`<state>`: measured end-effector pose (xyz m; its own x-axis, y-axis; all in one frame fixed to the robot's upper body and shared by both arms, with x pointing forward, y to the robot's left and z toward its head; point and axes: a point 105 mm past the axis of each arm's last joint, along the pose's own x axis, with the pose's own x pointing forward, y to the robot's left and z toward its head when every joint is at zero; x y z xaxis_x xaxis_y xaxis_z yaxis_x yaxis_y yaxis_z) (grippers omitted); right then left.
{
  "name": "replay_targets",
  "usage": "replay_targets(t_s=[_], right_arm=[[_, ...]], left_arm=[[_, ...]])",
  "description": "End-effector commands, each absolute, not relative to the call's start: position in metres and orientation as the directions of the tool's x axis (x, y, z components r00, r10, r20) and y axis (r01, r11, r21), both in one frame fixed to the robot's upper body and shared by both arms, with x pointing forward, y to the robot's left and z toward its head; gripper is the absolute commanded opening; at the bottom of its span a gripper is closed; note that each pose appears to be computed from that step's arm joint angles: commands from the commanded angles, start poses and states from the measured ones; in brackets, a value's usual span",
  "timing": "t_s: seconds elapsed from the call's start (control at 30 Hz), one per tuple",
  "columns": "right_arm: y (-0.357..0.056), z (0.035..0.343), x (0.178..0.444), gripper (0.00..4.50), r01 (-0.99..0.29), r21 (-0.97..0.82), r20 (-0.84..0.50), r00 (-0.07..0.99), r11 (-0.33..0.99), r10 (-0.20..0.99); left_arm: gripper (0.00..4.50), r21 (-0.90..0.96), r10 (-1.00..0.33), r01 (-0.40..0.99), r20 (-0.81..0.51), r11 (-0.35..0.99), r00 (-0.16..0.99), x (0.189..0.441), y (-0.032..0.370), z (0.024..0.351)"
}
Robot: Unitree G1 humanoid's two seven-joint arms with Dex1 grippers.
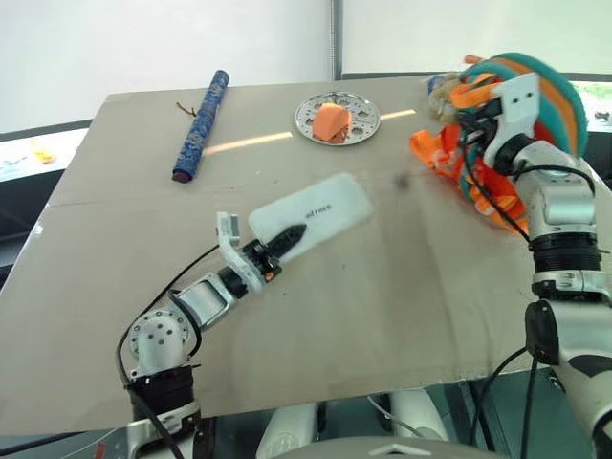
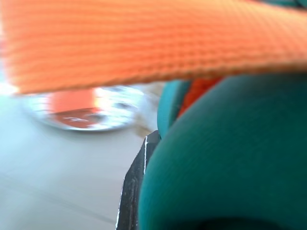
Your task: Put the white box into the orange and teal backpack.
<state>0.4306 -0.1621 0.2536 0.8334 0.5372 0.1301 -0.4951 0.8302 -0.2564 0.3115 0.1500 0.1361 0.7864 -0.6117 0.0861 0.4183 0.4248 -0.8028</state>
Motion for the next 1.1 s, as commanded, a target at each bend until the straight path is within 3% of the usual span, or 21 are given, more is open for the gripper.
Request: replay_targets(t_s=[0.03,0.17,0.27,0.4,0.6,0.73,1.1], right_arm=[[-0.117,0.326,0.387,0.01,-0.717,-0.333,0.312,0.529,0.612,0.789],[-0.083,0.322,0.345,0.01,-0.878,-0.31,0.245,0.296,0.364,0.923],[-0.071,0.292,0.324,0.01,-0.92,-0.302,0.098,0.232,0.251,0.968],[-0.079,0.258,0.323,0.01,-0.926,-0.255,-0.011,0.292,0.279,0.956],[-0.095,0.253,0.328,0.01,-0.907,-0.205,0.01,0.374,0.367,0.928],[-0.1,0.258,0.334,0.01,-0.891,-0.196,0.036,0.411,0.41,0.911],[-0.105,0.271,0.35,0.01,-0.893,-0.134,0.061,0.426,0.431,0.903]], left_arm=[[1.09,-0.737,-0.542,0.505,0.224,0.45,0.81,0.317,0.166,0.177],[1.09,-0.677,-0.496,0.548,0.3,0.491,0.815,0.33,0.183,0.209],[1.09,-0.551,-0.509,0.616,0.355,0.564,0.784,0.33,0.191,0.239],[1.09,-0.333,-0.614,0.711,0.36,0.619,0.703,0.318,0.19,0.265],[1.09,-0.152,-0.832,0.875,0.27,0.459,0.484,0.279,0.181,0.284],[1.09,-0.157,-0.846,0.888,0.271,0.432,0.46,0.272,0.189,0.286],[1.09,-0.07,-0.816,0.843,0.22,0.533,0.534,0.257,0.221,0.282]])
